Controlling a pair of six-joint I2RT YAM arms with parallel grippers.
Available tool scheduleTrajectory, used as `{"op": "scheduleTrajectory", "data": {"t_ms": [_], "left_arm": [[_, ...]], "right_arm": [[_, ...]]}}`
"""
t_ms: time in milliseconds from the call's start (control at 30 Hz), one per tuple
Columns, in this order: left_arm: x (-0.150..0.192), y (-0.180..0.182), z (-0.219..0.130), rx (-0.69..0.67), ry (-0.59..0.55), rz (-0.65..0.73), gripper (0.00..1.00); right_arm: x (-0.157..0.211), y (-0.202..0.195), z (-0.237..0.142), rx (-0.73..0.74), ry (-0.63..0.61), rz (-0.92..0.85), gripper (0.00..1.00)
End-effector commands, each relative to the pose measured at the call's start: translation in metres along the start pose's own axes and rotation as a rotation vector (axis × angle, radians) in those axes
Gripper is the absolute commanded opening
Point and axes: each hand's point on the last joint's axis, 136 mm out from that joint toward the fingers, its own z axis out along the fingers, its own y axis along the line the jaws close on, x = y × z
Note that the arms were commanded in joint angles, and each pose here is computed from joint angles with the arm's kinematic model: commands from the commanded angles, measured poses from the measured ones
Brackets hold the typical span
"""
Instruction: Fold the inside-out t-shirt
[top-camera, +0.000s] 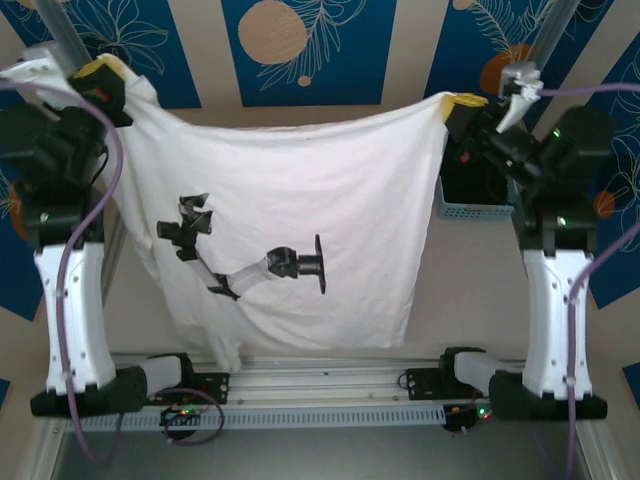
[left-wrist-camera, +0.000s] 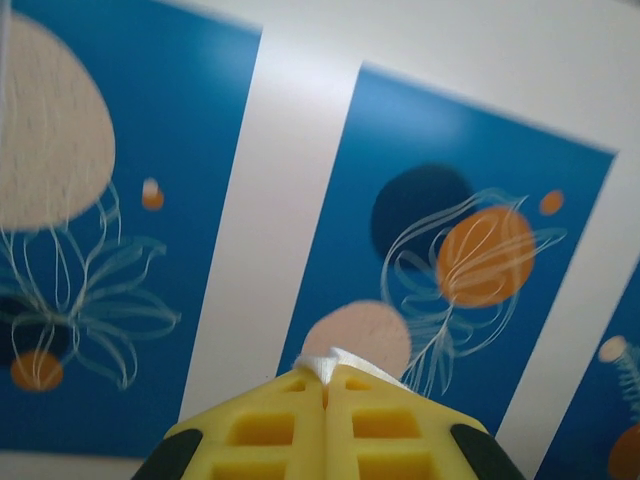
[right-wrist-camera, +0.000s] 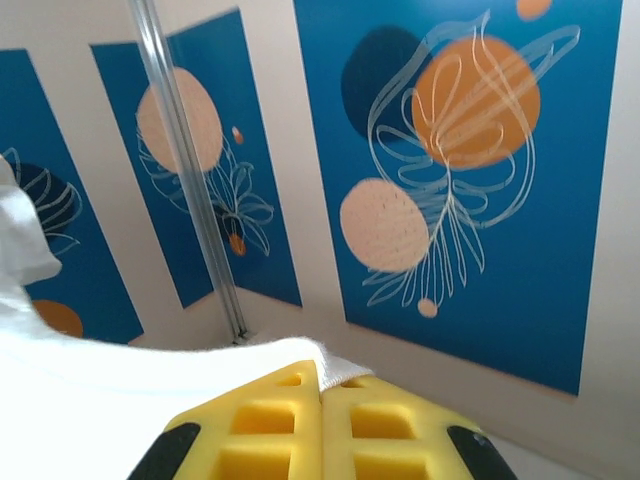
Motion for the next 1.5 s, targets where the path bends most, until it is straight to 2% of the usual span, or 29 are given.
{"op": "scheduleTrajectory", "data": {"t_ms": [0,167,300,467,567,633,700,767,933,1033,1133,1233,1300,1367,1467], "left_arm": [[0.001,0.009,0.016,-0.005,-0.015,0.020,0.00],[0.014,0.019,0.045,-0.004,0.024,-0.006,0.00],[0.009,0.015,0.052,0.018,0.016,-0.025,0.00],[-0.012,0.004,0.035,0.038,-0.044,-0.022,0.00],[-0.011,-0.003,0.010,0.051,-0.056,-0.037,0.00],[0.012,-0.005,-0.013,0.060,-0.031,-0.086,0.00],[0.048,-0.002,-0.037,0.057,0.032,-0.139,0.00],[0.091,0.007,-0.064,0.021,0.101,-0.175,0.00],[0.194,0.030,-0.133,-0.090,0.305,-0.169,0.00],[0.255,0.042,-0.163,-0.140,0.469,-0.184,0.00],[0.310,0.053,-0.179,-0.170,0.618,-0.222,0.00],[0.341,0.063,-0.183,-0.203,0.687,-0.252,0.00],[0.340,0.062,-0.178,-0.190,0.695,-0.251,0.00],[0.342,0.067,-0.177,-0.217,0.716,-0.237,0.00],[0.352,0.070,-0.179,-0.226,0.766,-0.235,0.00]], "right_arm": [[0.009,-0.017,0.027,0.013,0.015,-0.011,0.00],[0.021,-0.033,0.070,-0.012,0.059,0.013,0.00],[0.020,-0.036,0.085,-0.026,0.072,0.020,0.00],[0.018,-0.031,0.074,-0.005,0.069,0.001,0.00],[0.035,-0.025,0.060,-0.003,0.096,0.020,0.00],[0.063,-0.021,0.050,-0.001,0.135,0.074,0.00],[0.099,-0.017,0.041,-0.005,0.184,0.164,0.00],[0.147,-0.009,0.032,-0.024,0.258,0.266,0.00],[0.297,0.016,0.006,-0.015,0.518,0.499,0.00],[0.376,0.019,-0.011,0.030,0.671,0.622,0.00],[0.435,0.019,-0.027,0.079,0.779,0.741,0.01],[0.475,0.020,-0.038,0.128,0.882,0.830,0.04],[0.496,0.018,-0.045,0.175,0.956,0.869,0.06],[0.512,0.016,-0.052,0.222,1.016,0.905,0.10],[0.518,0.015,-0.055,0.261,1.065,0.922,0.17]]}}
